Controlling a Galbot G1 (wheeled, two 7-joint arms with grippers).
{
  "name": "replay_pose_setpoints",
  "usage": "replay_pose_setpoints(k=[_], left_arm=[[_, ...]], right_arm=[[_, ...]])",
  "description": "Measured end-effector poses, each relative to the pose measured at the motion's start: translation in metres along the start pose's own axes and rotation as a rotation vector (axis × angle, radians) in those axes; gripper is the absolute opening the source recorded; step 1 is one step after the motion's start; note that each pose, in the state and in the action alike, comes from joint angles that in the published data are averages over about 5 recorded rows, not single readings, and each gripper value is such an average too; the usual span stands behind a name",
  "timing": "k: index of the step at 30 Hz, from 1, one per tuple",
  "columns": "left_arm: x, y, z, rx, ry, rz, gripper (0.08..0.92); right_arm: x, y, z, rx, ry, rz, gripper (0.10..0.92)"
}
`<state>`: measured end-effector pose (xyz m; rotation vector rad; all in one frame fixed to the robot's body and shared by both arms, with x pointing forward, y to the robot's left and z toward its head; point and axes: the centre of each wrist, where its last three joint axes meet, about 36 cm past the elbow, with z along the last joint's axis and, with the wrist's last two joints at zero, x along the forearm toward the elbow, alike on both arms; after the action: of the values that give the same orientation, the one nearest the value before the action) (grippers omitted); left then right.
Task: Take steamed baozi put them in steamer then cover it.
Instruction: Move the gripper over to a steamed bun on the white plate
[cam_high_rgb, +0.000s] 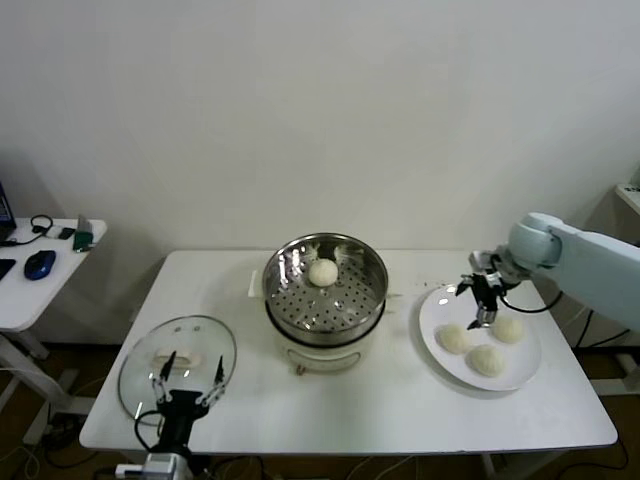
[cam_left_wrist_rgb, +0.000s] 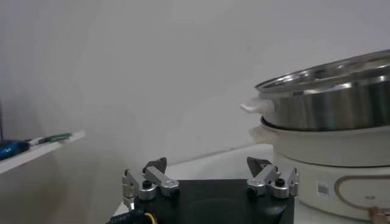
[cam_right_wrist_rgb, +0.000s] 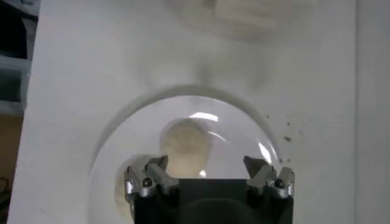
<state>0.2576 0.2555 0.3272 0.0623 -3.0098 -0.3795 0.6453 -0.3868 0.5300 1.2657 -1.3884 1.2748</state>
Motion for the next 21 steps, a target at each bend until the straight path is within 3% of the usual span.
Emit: replay_pose_setpoints(k=[21], left_arm=[[-0.002, 0.001, 0.000, 0.014, 0.012, -0.017, 0.823]], right_arm=[[-0.072, -0.012, 0.004, -0.033, 0.021, -0.114, 0.822]])
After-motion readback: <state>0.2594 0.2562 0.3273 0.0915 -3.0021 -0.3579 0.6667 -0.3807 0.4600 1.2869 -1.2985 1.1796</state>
